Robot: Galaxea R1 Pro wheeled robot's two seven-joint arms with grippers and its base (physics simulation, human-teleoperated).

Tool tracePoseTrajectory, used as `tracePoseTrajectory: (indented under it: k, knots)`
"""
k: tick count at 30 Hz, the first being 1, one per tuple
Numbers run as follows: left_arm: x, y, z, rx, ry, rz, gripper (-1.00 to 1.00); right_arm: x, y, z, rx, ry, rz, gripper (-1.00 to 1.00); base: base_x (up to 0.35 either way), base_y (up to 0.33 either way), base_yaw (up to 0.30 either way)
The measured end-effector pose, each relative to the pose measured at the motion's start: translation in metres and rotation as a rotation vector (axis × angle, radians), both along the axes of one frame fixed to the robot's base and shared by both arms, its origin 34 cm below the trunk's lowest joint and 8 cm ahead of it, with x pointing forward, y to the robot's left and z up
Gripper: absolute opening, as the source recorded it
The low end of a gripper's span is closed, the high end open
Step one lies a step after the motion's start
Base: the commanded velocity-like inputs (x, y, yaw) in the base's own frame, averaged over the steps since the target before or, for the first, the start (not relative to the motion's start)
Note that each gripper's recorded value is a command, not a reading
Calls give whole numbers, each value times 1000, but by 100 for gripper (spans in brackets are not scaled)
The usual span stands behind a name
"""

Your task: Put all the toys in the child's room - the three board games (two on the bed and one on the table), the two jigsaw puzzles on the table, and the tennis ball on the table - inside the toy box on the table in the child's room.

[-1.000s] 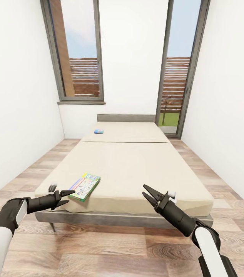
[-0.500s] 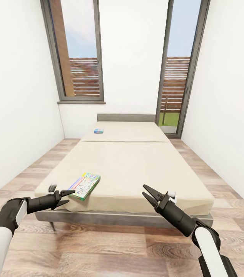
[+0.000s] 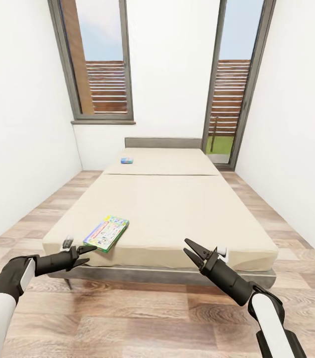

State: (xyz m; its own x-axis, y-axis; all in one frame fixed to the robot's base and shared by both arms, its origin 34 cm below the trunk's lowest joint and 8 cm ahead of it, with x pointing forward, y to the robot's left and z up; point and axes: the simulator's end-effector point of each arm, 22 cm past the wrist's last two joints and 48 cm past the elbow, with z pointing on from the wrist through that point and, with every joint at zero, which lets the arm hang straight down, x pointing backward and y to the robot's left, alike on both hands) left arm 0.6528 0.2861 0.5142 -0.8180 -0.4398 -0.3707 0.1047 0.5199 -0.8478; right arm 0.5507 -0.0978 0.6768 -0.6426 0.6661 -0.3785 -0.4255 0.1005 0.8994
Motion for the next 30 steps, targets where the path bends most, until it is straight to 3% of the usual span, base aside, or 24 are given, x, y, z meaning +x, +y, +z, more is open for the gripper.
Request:
tracePoseTrajectory:
  k: [7,18,30]
  knots:
    - [0,0,-17,0,29,0,100,5,0,-14,0,29,1,100,0,0,0]
    - [0,0,-17,0,28,-1,100,5,0,-14,0,28,1,100,0,-3,0]
    - [0,0,-17,1,28,-1,100,5,0,-14,0,28,0,100,0,-164,0]
